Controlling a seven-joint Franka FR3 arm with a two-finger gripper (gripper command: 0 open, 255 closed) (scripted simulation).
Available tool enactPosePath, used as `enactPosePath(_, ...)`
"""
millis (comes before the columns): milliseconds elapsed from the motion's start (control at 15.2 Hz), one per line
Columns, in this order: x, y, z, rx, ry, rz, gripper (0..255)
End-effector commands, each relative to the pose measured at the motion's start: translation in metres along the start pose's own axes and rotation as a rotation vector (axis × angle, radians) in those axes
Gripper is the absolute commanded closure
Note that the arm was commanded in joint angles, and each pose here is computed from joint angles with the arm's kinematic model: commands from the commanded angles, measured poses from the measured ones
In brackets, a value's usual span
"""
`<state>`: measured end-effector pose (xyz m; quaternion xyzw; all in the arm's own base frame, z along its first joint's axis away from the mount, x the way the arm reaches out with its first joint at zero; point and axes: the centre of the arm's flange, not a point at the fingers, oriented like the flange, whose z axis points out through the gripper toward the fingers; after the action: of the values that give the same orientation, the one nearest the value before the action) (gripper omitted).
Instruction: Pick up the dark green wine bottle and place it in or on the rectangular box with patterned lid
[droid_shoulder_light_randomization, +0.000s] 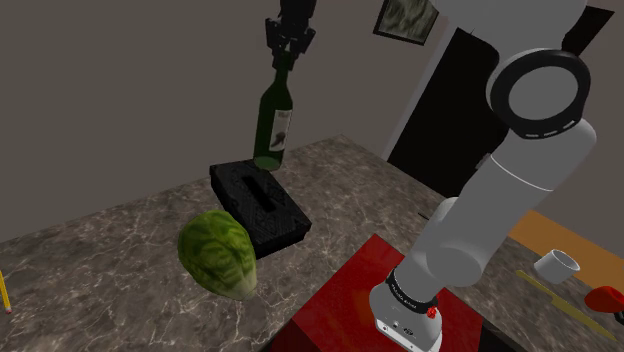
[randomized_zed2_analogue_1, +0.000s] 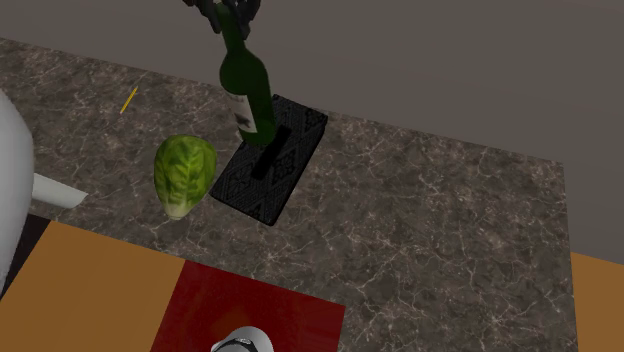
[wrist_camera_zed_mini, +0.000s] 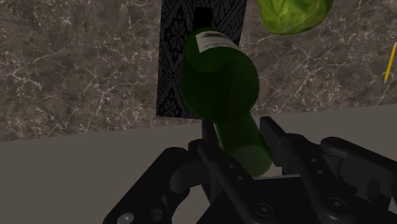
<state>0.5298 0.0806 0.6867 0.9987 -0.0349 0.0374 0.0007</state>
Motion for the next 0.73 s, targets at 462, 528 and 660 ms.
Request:
enactPosePath(462, -0.003, 0.0, 0.048, 0.0, 0.001, 0.0, 255)
enactPosePath(528, -0.004, 0.0, 0.053, 0.0, 0.001, 0.0, 255)
enactPosePath(660, -0.005, 0.0, 0.064, 0.0, 0.001, 0.0, 255)
